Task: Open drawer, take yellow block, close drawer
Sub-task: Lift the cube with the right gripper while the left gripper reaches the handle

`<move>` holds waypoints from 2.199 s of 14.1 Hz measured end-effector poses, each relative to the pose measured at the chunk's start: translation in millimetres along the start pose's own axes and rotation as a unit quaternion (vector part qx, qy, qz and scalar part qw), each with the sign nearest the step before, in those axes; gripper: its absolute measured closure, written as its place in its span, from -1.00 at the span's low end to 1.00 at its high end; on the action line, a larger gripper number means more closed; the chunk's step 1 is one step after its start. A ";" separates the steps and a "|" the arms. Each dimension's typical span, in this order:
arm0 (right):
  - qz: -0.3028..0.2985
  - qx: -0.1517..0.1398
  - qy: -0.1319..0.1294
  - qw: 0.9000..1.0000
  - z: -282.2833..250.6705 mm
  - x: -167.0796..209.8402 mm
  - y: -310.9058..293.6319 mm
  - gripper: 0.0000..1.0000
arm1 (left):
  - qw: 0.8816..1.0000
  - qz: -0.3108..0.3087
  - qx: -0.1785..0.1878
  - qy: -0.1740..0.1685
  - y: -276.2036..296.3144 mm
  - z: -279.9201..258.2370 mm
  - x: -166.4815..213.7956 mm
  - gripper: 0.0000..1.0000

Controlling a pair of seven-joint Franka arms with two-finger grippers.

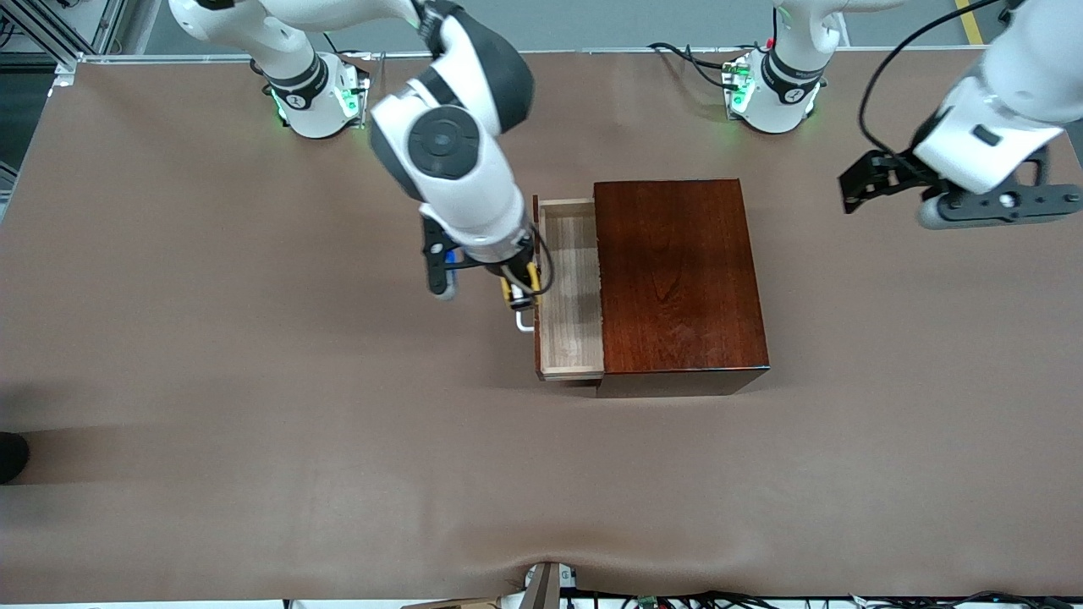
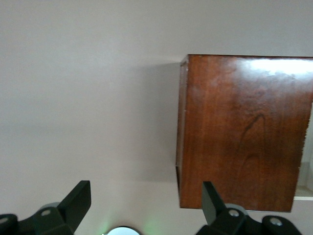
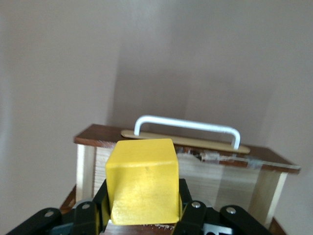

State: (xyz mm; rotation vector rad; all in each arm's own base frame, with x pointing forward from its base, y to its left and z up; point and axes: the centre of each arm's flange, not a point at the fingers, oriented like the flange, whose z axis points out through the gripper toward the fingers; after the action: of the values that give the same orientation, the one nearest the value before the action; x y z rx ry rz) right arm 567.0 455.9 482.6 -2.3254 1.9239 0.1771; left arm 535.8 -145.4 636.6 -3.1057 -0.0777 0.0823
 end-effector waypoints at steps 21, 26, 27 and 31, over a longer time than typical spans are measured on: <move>-0.208 -0.083 -0.003 0.975 -36.7 293.2 -32.3 -0.11 | 0.969 -0.241 -0.056 0.021 365.3 135.4 -67.4 -1.00; -0.261 -0.119 -0.031 0.957 -10.6 363.1 -16.2 -0.11 | 0.941 -0.322 -0.080 0.071 433.3 206.1 -78.6 -1.00; -0.269 -0.122 -0.035 0.955 -8.3 371.6 -12.8 -0.11 | 0.936 -0.333 -0.082 0.081 446.0 216.5 -85.9 -1.00; -0.320 -0.136 -0.047 0.936 3.6 388.5 -3.3 -0.11 | 0.903 -0.401 -0.123 0.088 477.4 242.6 -95.1 -1.00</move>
State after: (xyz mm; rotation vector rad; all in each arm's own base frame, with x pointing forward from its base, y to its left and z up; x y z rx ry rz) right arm 642.4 80.8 415.1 -2.9146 1.0638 0.4970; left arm 451.3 -618.9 382.7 -3.0026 -1.4234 -0.2480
